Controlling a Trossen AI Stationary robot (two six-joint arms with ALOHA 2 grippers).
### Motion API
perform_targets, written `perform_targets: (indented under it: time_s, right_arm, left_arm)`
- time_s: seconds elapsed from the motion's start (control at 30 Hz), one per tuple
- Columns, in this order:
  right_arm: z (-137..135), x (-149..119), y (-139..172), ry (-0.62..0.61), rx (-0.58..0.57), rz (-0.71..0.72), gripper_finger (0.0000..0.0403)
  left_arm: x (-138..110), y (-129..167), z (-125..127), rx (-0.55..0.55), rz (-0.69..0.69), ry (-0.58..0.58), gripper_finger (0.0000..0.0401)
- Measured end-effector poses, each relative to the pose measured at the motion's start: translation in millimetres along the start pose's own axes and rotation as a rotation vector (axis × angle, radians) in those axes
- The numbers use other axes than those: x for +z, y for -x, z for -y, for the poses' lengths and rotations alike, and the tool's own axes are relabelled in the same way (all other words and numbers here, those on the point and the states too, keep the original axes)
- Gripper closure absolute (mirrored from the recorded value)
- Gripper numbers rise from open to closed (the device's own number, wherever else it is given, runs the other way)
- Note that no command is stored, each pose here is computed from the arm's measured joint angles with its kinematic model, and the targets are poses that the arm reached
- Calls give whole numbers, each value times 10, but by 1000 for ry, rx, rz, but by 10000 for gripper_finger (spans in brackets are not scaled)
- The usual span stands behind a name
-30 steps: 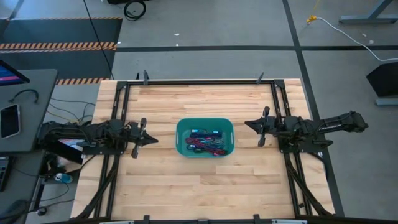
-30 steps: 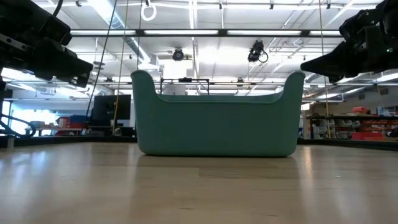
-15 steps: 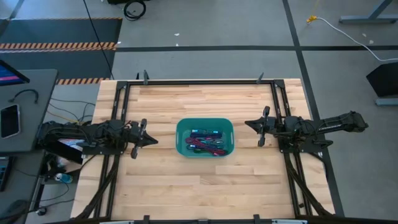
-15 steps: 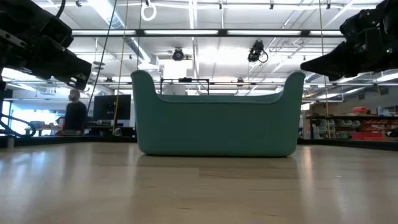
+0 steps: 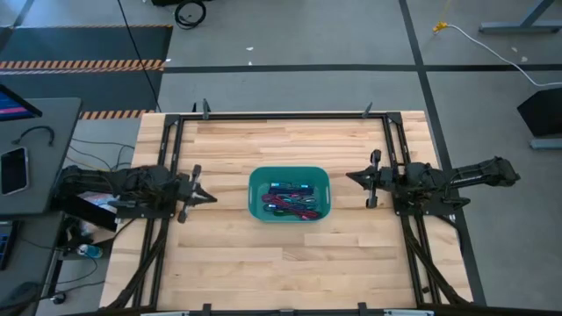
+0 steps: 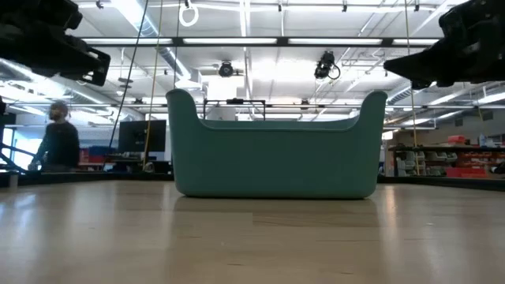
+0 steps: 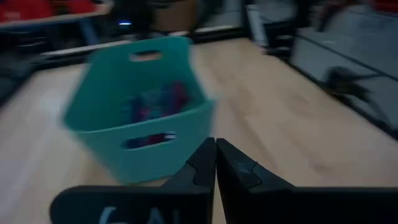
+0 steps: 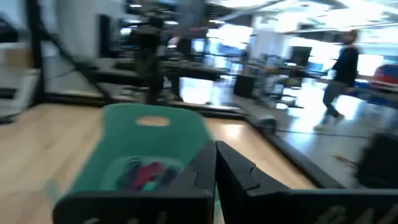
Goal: Pick and place USB-C Cables
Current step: Return to Home Position
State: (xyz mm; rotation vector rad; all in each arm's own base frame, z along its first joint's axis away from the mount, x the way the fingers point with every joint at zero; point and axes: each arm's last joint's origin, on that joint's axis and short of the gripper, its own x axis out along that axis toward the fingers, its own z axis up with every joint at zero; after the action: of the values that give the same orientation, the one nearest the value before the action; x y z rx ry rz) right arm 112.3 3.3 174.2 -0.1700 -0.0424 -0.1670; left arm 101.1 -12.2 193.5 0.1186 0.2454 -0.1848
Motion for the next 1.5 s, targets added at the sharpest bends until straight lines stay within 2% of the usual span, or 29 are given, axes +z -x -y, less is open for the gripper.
perform_targets:
  time_s: [0.1,0.2,0.53,0.87,1.1,1.5]
  right_arm:
    - [-27,4,2,-8,94,16,391]
    - [-35,5,2,-19,119,20,391]
    - [-36,5,3,-12,125,21,391]
    - [-51,-1,5,34,173,24,391]
    - [-61,-61,7,43,183,-37,391]
    - [-70,-115,12,53,195,-90,391]
  left_arm:
    - [-33,-20,57,-89,9,3,383]
    - [-68,-57,102,-124,58,3,383]
    - [-351,-180,144,-83,109,22,383]
    - [-349,-180,139,-67,116,-52,383]
    - [-353,-181,109,38,101,-75,383]
    - [-355,-181,107,46,100,-75,383]
